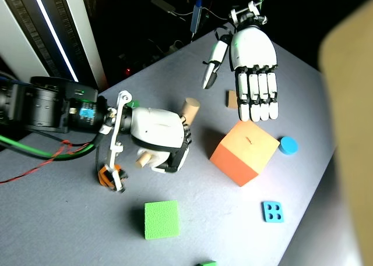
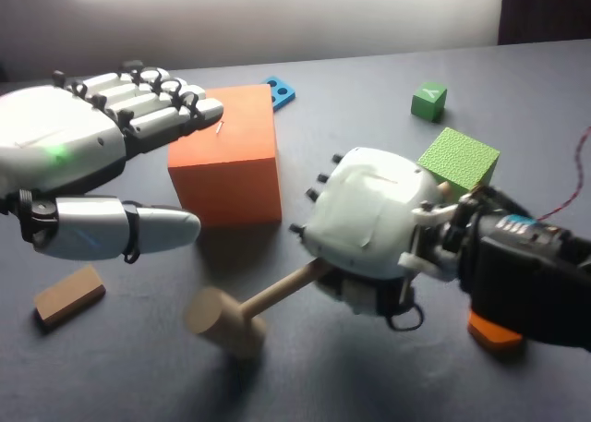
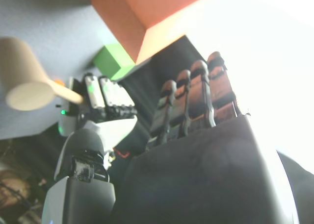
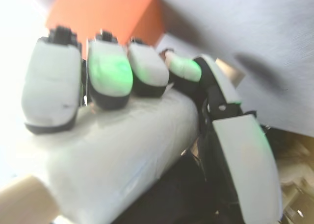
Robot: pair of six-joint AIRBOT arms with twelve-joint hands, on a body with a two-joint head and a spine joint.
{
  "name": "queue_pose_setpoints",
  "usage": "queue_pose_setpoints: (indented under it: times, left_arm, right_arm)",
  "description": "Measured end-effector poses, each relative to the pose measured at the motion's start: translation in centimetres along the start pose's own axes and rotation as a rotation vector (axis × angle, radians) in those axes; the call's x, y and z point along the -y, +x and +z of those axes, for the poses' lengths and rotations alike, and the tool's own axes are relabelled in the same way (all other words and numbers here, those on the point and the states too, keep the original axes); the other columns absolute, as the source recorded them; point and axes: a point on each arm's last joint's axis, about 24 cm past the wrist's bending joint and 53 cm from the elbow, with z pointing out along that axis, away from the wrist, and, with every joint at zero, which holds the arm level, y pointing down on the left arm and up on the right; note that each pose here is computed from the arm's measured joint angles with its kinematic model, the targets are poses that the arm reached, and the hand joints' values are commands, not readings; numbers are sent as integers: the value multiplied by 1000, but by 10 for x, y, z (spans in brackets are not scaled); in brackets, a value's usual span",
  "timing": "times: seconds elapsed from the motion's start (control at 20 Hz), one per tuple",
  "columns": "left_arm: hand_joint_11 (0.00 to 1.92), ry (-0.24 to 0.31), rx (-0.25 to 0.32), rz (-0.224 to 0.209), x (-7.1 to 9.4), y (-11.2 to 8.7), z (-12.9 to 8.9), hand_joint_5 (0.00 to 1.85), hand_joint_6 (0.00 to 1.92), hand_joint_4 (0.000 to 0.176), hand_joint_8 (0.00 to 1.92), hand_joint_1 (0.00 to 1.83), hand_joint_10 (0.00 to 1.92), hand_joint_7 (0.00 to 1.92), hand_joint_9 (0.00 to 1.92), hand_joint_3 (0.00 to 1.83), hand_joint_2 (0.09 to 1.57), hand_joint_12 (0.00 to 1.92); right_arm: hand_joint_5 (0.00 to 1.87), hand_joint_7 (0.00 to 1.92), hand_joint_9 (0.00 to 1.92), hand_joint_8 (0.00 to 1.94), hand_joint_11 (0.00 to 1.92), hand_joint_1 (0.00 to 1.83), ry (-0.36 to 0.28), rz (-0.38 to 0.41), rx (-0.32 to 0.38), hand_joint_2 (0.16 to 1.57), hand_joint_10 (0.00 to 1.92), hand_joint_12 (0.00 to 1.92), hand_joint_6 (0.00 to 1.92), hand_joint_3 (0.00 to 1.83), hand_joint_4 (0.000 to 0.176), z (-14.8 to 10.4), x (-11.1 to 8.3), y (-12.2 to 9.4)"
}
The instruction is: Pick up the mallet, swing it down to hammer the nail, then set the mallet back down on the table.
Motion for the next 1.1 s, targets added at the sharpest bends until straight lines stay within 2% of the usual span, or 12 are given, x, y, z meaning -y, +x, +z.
queue_pose_setpoints:
  times: [0.05,0.1,0.15,0.2,0.25,0.3,0.45,0.5,0.55,0.65,0.9,1.1]
  left_arm:
    - [0,3,-3,-2,2,-1,-1,9,4,0,3,0,0,8,0,0,1247,0]
    - [0,2,-1,-1,4,-4,-2,1,0,0,1,0,0,2,0,0,1248,0]
    - [0,2,2,1,4,-6,-2,0,0,0,0,0,0,0,0,0,1249,0]
    - [0,2,4,-2,5,-7,-2,9,4,0,3,0,0,8,0,0,1246,0]
    - [0,8,9,1,8,-9,-1,1,0,0,0,0,0,1,0,0,1246,0]
    - [0,15,12,-2,12,-11,-1,0,0,0,0,0,0,0,0,0,1248,0]
    - [0,22,11,8,16,-14,1,0,0,0,0,0,0,0,0,0,1248,0]
    - [0,21,12,7,16,-15,1,0,0,0,0,0,0,0,0,0,1250,0]
    - [0,17,11,6,15,-15,2,0,0,0,0,0,0,0,0,0,1253,0]
    - [0,14,13,4,15,-16,2,0,0,0,0,0,0,0,0,1,1254,0]
    - [0,27,17,15,22,-20,5,7,3,0,0,0,0,0,0,0,1242,0]
    - [0,24,17,13,23,-21,6,0,0,0,0,0,0,0,0,2,1254,0]
  right_arm:
    - [1126,1343,1462,1941,1615,275,-8,2,0,1571,1921,1921,1921,24,176,2,-4,1]
    - [1055,1291,1423,1941,1572,248,-12,4,-1,1571,1921,1921,1921,27,109,3,-7,1]
    - [901,1166,1322,1941,1457,160,-12,6,-2,1512,1921,1921,1921,5,0,3,-7,2]
    - [816,1063,1203,1941,1334,124,-9,6,-2,1466,1921,1921,1921,0,0,4,-6,2]
    - [533,678,738,1941,770,24,-4,6,-3,1429,1921,1921,1890,0,0,5,-3,4]
    - [433,537,527,1808,491,4,2,8,-4,1409,1855,1878,1768,0,0,4,-1,5]
    - [398,500,470,1663,396,0,-2,0,-21,1405,1706,1759,1659,0,0,5,-2,13]
    - [502,568,494,1261,368,0,-6,-3,-27,1408,1390,1570,1178,0,0,5,-4,16]
    - [475,536,469,575,226,0,-6,-4,-32,1323,691,1121,485,0,0,4,-4,18]
    - [465,517,482,11,136,0,-6,-5,-32,1230,41,762,8,0,0,4,-3,18]
    - [173,170,155,2,0,0,-8,-21,-32,1094,0,344,1,0,0,2,-6,19]
    - [152,135,126,1,0,0,4,-33,-18,1083,1,322,0,0,0,-5,-1,13]
